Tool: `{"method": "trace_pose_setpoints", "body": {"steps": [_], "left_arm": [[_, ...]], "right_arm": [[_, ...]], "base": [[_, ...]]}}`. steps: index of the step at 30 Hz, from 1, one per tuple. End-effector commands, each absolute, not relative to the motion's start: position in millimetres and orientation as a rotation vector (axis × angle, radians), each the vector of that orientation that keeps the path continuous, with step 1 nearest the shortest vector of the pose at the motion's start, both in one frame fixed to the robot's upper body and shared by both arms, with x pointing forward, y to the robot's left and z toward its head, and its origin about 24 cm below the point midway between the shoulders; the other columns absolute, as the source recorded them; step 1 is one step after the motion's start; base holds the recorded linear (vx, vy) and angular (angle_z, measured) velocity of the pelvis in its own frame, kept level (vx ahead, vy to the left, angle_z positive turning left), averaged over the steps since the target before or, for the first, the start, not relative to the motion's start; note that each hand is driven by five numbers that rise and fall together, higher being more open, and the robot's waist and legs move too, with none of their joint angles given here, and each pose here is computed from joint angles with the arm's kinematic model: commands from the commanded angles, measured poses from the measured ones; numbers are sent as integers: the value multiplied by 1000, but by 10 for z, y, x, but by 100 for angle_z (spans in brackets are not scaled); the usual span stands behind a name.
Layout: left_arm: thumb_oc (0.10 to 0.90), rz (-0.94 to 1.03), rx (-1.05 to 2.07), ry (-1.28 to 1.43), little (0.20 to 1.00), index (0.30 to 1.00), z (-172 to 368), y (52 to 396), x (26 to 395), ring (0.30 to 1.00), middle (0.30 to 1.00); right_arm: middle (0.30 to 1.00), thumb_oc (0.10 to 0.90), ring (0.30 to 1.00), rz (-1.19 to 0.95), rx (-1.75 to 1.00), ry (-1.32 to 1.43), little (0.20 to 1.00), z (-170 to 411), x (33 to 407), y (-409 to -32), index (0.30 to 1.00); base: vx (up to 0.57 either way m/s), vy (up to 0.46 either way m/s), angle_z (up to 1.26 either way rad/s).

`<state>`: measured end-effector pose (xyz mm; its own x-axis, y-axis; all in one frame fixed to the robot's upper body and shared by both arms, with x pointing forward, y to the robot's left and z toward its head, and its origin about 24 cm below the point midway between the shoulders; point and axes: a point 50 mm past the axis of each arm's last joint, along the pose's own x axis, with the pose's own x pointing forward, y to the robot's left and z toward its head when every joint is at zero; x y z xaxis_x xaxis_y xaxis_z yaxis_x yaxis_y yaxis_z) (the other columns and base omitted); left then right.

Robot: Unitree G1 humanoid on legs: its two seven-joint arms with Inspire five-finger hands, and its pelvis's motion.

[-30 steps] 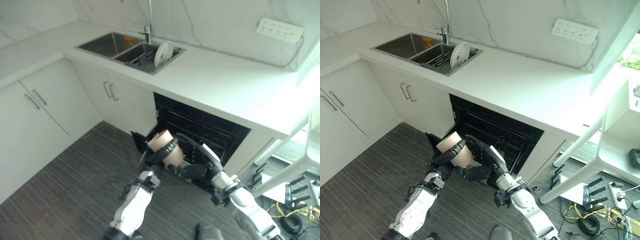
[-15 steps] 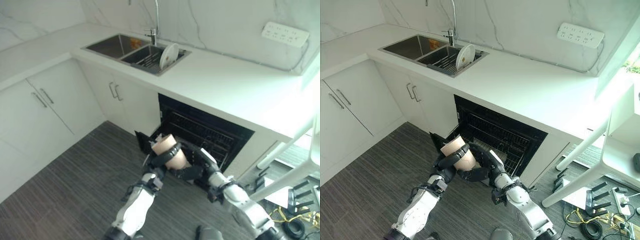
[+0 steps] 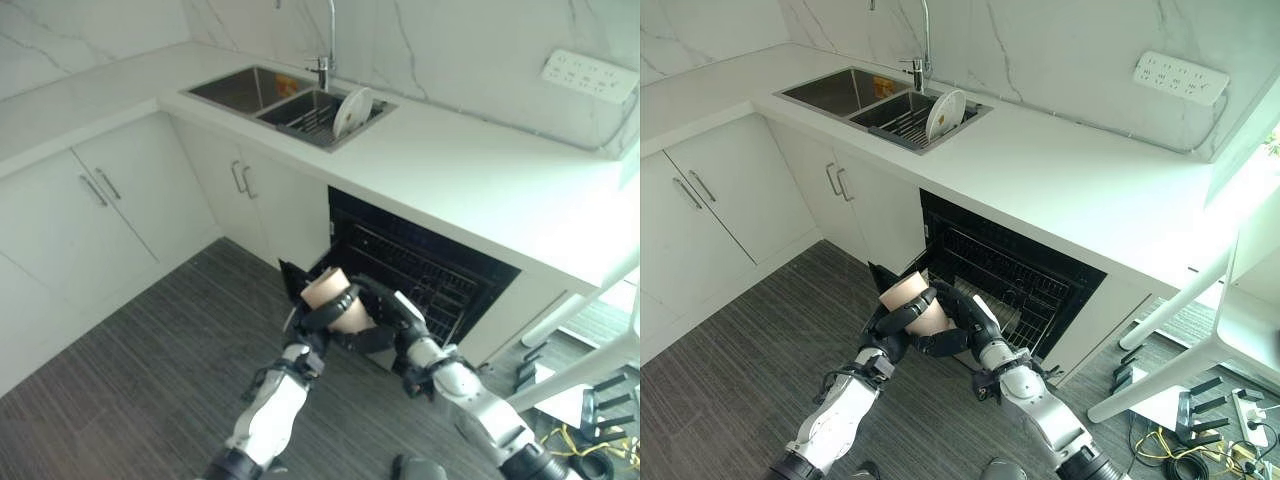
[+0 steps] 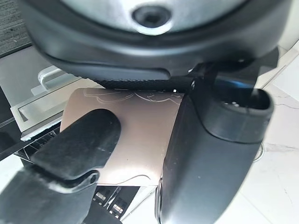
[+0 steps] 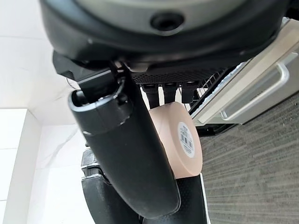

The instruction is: Place the dishes in the dishwasher.

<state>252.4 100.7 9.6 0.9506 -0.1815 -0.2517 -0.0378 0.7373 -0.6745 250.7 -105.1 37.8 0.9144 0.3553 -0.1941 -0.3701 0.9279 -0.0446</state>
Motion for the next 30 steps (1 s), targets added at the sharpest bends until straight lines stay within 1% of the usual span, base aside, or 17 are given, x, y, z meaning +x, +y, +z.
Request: {"method": "trace_pose_setpoints", "body": {"steps": [1, 12, 26, 27, 28, 29, 30], "left_arm": [[400, -335, -727, 80, 300, 300, 681, 541, 2684, 300, 300], [400, -240, -602, 26, 300, 300, 672, 567, 2709, 300, 300], [400, -316, -556, -13, 300, 300, 710, 390, 2658, 300, 300], [400, -325, -550, -19, 300, 300, 724, 374, 2656, 300, 300], [400, -335, -542, -30, 300, 300, 734, 363, 2652, 300, 300], [400, -343, -532, -38, 300, 300, 742, 355, 2651, 300, 300], [400, -357, -511, -62, 300, 300, 769, 337, 2649, 300, 300]], "right_arm": [[900, 800, 900, 396, 1, -231, 900, 1267, 2795, -779, 900], [900, 800, 900, 356, 23, -283, 900, 1372, 2826, -696, 900], [900, 800, 900, 387, 56, -219, 900, 1284, 2864, -501, 900], [658, 638, 658, 388, 54, -214, 658, 1274, 2866, -491, 658], [524, 549, 524, 392, 51, -206, 524, 1256, 2870, -478, 524], [439, 493, 439, 393, 49, -203, 439, 1251, 2871, -469, 439], [300, 400, 300, 394, 47, -194, 300, 1239, 2876, -456, 300]], "base": [[0, 0, 0], [4, 0, 3], [0, 0, 0], [0, 0, 0], [0, 0, 0], [3, 1, 3], [1, 0, 7]]}}
